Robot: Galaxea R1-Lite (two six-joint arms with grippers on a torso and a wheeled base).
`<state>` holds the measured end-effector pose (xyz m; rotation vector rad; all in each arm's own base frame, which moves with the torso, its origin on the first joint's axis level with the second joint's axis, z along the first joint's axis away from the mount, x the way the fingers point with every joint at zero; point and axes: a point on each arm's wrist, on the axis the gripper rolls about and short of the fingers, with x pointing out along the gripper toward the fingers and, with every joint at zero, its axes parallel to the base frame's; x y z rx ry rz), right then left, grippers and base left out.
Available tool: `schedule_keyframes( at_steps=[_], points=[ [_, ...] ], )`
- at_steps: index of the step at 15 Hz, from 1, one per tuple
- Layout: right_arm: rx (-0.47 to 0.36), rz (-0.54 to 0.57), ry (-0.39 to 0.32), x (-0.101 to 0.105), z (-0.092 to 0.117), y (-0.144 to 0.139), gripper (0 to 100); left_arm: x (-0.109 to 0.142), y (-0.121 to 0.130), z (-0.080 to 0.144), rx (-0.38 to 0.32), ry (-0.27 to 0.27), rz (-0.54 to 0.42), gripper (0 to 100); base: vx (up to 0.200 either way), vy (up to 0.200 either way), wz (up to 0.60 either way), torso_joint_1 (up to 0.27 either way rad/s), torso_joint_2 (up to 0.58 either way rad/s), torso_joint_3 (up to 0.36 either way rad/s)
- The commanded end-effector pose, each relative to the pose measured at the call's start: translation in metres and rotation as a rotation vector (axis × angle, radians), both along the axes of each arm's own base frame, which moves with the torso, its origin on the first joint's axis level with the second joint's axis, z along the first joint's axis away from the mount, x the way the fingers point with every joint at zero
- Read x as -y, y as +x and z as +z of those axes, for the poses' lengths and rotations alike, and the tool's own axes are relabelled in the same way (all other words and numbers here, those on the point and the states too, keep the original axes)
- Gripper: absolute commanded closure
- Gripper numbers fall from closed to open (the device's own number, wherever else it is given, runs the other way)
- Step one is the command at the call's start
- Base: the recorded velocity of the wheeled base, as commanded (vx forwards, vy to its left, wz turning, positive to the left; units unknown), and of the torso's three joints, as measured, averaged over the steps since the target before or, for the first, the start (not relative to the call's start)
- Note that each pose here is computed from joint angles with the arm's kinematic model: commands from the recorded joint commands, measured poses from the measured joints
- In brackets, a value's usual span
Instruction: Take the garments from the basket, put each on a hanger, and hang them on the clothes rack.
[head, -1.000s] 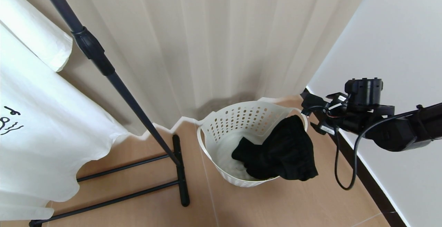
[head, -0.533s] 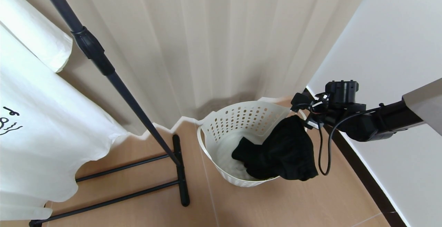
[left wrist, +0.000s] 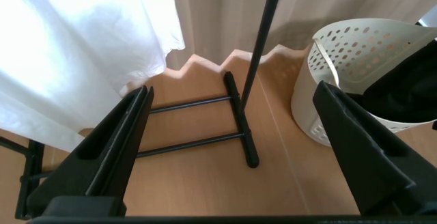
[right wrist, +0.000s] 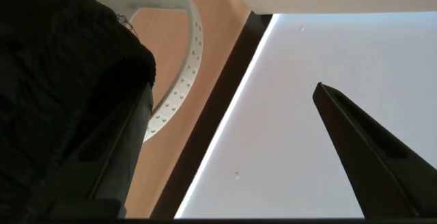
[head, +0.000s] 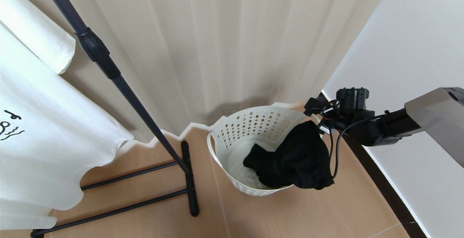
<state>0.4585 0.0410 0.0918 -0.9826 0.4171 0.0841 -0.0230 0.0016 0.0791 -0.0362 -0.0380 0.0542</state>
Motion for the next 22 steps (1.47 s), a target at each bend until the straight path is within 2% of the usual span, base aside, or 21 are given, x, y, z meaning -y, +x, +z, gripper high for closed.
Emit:
schedule_keyframes(
  at_steps=[1, 4, 10, 20, 22],
  points=[
    [-0.003, -0.001, 0.004, 0.000, -0.005, 0.003, 0, 0.000, 0.000, 0.000, -0.002, 0.000, 0.000, 0, 0.000, 0.000, 0.00, 0.000, 0.00, 0.000],
    [-0.005, 0.011, 0.032, 0.000, -0.009, 0.007, 0, 0.000, 0.000, 0.000, 0.000, 0.000, 0.000, 0, 0.000, 0.000, 0.00, 0.000, 0.00, 0.000],
    [-0.021, 0.064, 0.073, 0.014, -0.008, 0.006, 0, 0.000, 0.000, 0.000, 0.000, -0.002, 0.000, 0, 0.000, 0.000, 0.00, 0.000, 0.00, 0.000],
    [-0.024, 0.101, 0.083, 0.008, -0.018, 0.011, 0, 0.000, 0.000, 0.000, 0.000, 0.000, 0.000, 0, 0.000, 0.000, 0.00, 0.000, 0.00, 0.000],
    [-0.022, 0.145, 0.089, 0.000, -0.015, 0.010, 0, 0.000, 0.000, 0.000, -0.002, 0.000, 0.000, 0, 0.000, 0.000, 0.00, 0.000, 0.00, 0.000]
  ],
)
